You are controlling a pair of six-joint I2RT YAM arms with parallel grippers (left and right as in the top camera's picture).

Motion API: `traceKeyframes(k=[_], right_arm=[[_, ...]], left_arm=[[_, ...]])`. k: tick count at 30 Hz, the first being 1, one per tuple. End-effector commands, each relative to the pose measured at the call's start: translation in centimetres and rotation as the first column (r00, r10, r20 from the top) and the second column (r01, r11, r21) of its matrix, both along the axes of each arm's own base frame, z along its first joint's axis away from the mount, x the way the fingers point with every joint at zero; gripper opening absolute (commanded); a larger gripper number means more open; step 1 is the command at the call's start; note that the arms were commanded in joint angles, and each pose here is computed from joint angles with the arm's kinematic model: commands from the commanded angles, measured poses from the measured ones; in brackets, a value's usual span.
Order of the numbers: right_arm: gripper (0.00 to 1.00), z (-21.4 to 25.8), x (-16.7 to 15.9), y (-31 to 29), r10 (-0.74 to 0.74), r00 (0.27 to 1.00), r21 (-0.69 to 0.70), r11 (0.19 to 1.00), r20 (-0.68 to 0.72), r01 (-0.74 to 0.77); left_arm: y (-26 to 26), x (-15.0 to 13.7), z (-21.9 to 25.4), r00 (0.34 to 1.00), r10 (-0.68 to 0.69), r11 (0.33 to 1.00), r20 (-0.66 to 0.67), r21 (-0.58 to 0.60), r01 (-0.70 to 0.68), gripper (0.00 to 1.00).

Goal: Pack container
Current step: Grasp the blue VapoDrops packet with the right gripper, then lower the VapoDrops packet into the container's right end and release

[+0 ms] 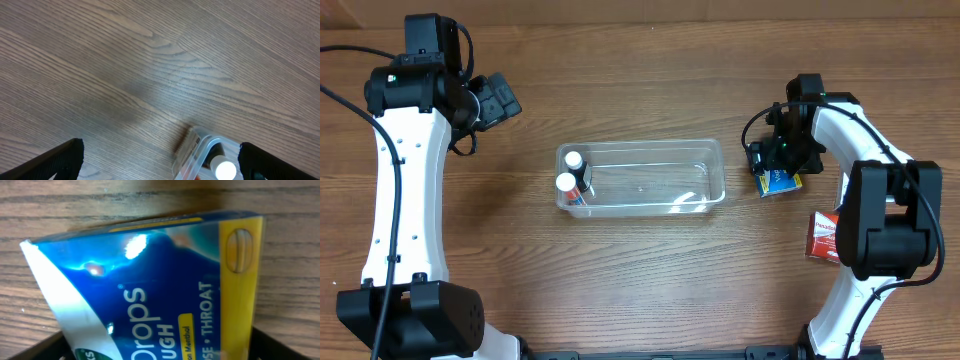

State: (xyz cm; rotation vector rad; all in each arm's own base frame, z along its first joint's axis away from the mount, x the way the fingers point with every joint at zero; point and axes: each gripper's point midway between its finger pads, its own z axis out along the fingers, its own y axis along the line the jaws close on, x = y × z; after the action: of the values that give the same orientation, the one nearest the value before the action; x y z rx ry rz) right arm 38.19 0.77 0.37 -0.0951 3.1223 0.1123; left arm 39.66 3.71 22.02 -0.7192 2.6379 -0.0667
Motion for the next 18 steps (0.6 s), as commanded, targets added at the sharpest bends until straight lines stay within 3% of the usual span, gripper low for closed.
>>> traceKeyframes(k=[1,9,15,16,18], right_arm=[[0.77,-1.0,-0.5,0.3,-0.012,1.0,0.02,1.0,-0.026,0.013],[0.72,1.2,0.4,0.3,-0.061,0.998,0.018,0.998,-0.003,0.061],[0.71,12.1,2.0,2.1,-0.073,0.977,0.041,0.997,0.2,0.066],[0.71,15.5,1.6,4.2,-0.047,0.961,0.055,0.998,0.274,0.033],[0.72,18.0,0.9,6.9,-0.027,0.942,0.078,0.997,0.333,0.001]], left_arm=[[0.0,0.2,1.2,0.999,0.002,1.0,0.034,0.008,-0.002,1.0],[0.0,0.3,1.2,0.999,0.002,1.0,0.034,0.008,-0.002,1.0],[0.0,0.3,1.2,0.999,-0.005,1.0,0.034,0.011,0.005,1.0],[0.0,0.3,1.2,0.999,-0.005,1.0,0.034,0.011,0.005,1.0],[0.0,0.3,1.2,0.999,-0.005,1.0,0.034,0.011,0.005,1.0]])
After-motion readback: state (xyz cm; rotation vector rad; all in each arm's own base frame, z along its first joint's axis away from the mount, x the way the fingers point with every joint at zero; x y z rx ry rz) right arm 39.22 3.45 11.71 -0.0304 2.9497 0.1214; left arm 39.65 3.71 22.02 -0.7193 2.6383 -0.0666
